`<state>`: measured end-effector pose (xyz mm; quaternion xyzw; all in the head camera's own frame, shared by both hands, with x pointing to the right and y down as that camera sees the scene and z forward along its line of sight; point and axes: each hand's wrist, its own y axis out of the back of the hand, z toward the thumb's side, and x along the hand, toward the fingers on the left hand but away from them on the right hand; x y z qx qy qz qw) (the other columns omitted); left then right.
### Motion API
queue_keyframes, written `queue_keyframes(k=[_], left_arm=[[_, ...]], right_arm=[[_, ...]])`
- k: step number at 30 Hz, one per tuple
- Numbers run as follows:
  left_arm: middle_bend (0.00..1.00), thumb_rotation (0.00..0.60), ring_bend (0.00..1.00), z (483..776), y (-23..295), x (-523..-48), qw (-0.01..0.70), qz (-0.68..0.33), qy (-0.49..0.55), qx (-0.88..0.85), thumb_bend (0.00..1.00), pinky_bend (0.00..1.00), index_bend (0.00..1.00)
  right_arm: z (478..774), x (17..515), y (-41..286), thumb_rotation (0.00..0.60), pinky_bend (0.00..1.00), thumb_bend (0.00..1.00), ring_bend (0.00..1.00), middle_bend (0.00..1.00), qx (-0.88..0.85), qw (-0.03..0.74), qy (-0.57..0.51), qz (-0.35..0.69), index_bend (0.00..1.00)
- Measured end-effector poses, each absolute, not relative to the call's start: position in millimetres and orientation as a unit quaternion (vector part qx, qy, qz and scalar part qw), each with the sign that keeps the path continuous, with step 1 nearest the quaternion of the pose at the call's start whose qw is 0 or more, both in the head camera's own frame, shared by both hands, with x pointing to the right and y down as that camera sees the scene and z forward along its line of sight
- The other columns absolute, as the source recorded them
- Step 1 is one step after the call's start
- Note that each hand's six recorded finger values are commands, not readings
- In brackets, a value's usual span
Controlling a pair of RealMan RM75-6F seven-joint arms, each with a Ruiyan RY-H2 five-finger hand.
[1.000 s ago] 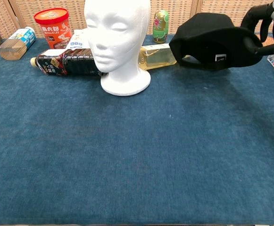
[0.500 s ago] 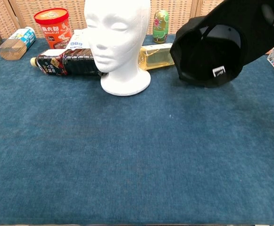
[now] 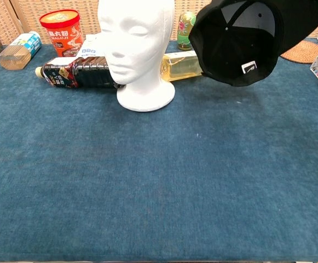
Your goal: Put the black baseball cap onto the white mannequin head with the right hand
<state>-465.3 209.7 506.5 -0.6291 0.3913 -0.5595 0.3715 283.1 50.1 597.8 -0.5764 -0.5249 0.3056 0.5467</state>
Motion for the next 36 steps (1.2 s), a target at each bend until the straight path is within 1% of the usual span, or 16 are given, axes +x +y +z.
queue_keyframes(k=[22, 36], left_arm=[[0.31, 0.600, 0.26, 513, 213, -467, 0.362, -0.564, 0.389, -0.632, 0.34, 0.33, 0.45], [0.31, 0.600, 0.26, 517, 214, -466, 0.358, -0.566, 0.385, -0.635, 0.34, 0.33, 0.45]], right_arm=[[595, 279, 7, 0.600, 0.73, 0.71, 0.66, 0.62, -0.552, 0.547, -0.545, 0.314, 0.76], [582, 264, -25, 0.600, 0.73, 0.71, 0.67, 0.62, -0.538, 0.557, -0.553, 0.306, 0.76]])
